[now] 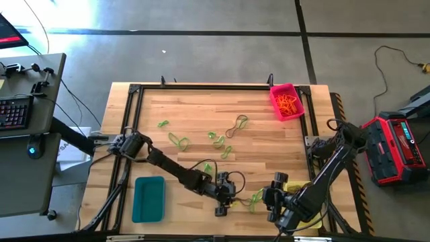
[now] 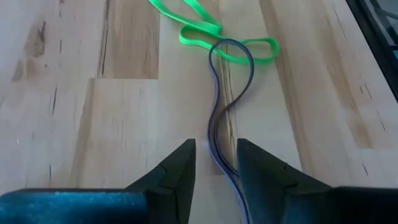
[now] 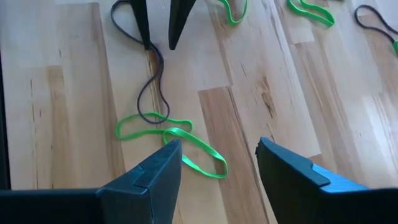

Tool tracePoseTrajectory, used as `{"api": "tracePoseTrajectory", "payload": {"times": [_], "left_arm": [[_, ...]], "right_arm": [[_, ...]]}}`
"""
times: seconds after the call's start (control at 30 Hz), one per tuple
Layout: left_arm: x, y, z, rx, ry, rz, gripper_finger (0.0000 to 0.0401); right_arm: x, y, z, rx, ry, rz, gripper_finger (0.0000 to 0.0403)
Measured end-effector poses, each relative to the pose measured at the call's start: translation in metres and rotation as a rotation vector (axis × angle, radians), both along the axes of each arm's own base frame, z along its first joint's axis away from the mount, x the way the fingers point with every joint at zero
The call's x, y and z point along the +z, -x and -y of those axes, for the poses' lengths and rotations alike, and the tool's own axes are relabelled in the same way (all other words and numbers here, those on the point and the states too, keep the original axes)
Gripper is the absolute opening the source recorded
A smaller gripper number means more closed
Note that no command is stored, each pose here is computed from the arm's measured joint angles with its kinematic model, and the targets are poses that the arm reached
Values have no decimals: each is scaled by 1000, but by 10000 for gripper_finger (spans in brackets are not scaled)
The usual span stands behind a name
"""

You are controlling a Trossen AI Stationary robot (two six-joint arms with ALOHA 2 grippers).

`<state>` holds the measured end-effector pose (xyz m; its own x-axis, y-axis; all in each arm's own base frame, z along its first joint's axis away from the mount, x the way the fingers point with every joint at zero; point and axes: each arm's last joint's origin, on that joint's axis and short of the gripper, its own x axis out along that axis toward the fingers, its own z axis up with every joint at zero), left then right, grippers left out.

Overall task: Sort rubber bands into baskets
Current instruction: Put the purple rubber band into the yellow bin

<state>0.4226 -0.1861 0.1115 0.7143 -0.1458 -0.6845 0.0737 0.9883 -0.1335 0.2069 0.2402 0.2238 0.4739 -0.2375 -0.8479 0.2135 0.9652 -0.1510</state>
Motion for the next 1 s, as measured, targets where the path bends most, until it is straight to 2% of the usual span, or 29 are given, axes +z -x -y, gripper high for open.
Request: {"api": "tracePoseTrajectory", "payload": {"times": [0.3,0.47,0.63,0.77,0.9,1.0], "left_arm": [[-9,-1,2,24,27,-15,107],[-9,-5,4,28,9,-40,105],[-18,-12,7,24,-40,-99,83],[-19,-17,10,13,-68,-107,48],[-8,-21,12,9,-125,-104,8],[1,-24,13,-10,-141,-100,4]], "right_arm": [[0,0,0,-4,-1,3,197],[0,0,0,-5,0,5,197],[0,0,0,-10,-1,9,197],[0,0,0,-17,-5,11,193],[0,0,0,-14,-1,13,158],[1,-1,1,-22,6,28,107]]}}
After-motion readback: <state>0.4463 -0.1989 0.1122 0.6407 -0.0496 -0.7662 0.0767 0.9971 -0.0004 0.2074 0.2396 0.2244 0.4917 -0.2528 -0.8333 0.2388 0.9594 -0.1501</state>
